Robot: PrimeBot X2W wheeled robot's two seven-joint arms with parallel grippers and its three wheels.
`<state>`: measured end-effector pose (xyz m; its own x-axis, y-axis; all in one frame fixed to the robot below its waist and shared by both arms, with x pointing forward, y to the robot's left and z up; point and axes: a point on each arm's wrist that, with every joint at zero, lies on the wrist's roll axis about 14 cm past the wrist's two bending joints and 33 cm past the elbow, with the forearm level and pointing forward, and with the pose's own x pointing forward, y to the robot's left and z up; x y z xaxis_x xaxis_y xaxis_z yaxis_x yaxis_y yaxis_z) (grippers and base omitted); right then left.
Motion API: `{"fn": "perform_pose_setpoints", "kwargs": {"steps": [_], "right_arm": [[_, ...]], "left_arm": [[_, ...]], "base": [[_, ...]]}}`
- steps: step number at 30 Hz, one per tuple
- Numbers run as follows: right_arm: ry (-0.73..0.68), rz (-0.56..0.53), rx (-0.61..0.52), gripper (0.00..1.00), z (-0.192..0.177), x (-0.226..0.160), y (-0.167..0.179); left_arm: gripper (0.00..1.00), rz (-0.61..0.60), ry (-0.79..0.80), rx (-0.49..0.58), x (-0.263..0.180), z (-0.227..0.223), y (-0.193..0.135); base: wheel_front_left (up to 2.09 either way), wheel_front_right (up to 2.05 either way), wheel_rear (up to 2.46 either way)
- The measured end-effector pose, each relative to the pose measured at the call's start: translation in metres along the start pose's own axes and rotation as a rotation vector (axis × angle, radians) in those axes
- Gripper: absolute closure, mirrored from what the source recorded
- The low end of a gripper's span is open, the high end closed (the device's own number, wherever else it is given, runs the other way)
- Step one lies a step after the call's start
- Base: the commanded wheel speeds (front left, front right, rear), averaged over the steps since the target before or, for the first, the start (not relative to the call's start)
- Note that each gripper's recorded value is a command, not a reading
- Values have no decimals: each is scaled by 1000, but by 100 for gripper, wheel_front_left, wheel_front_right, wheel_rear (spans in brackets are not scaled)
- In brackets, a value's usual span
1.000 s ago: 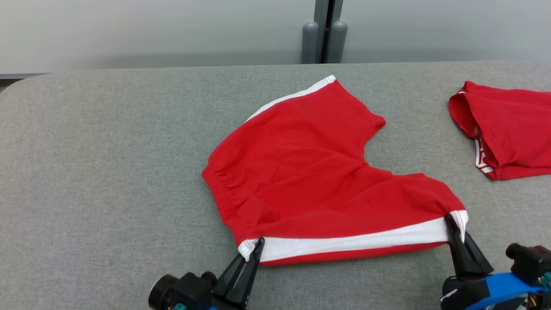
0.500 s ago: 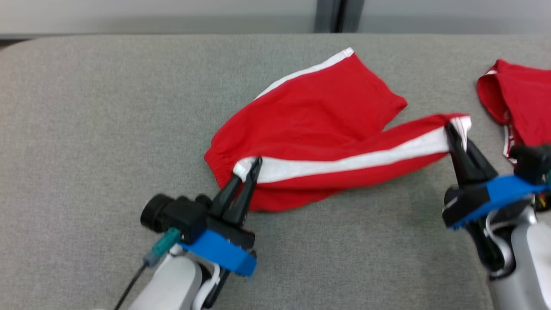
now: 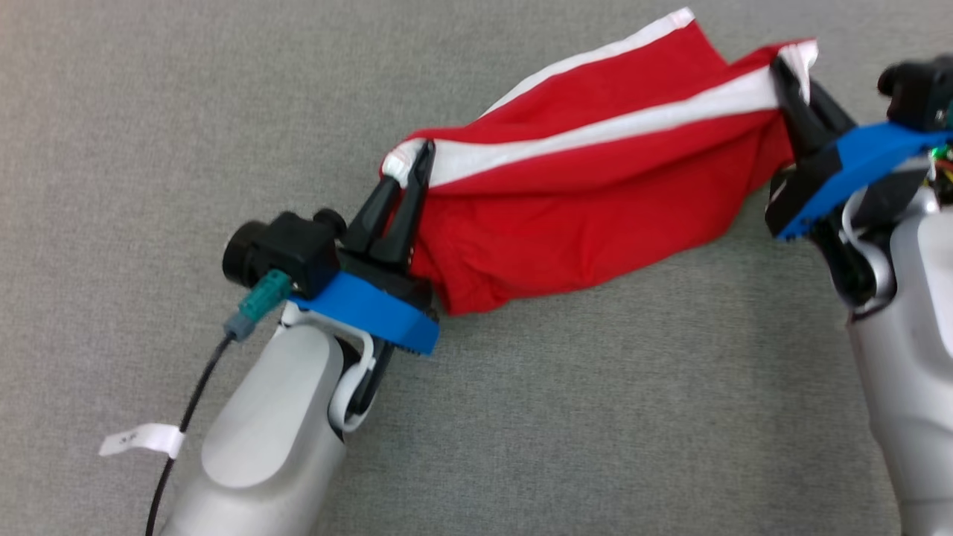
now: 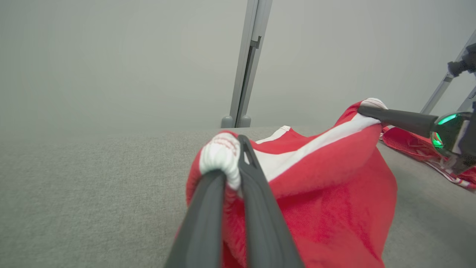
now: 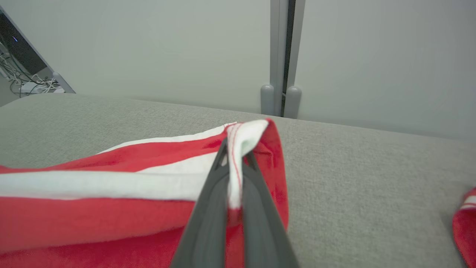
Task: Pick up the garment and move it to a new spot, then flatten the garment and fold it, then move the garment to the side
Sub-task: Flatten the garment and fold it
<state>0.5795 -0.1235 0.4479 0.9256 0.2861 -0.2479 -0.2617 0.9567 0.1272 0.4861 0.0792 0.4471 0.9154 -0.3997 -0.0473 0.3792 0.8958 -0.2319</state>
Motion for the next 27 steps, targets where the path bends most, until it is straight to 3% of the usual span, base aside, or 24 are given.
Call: {"fn": "perform_pose_setpoints", "kwargs": {"steps": [11, 12, 13, 14, 15, 16, 27], "right_arm": [[93, 40, -14, 100, -19, 66, 15], [95, 45, -12, 56, -21, 70, 18], [89, 48, -8, 5, -21, 72, 20], [91, 50, -6, 0, -22, 74, 21], [91, 51, -7, 0, -23, 76, 22], [92, 50, -9, 0, -24, 76, 21], [38, 41, -76, 0, -15, 55, 5]], "left_arm": [[100, 85, 34, -6, 17, -15, 36], [100, 89, 37, -9, 18, -16, 38], [100, 91, 41, -12, 18, -18, 38], [81, 96, 47, -15, 18, -20, 39], [9, 98, 54, -16, 17, -22, 40], [0, 99, 57, -17, 17, -23, 40], [0, 111, 51, -12, -2, -21, 31]], "base": [[0, 0, 0], [0, 0, 0], [0, 0, 0], [0, 0, 0], [0, 0, 0], [0, 0, 0], [0, 0, 0]]}}
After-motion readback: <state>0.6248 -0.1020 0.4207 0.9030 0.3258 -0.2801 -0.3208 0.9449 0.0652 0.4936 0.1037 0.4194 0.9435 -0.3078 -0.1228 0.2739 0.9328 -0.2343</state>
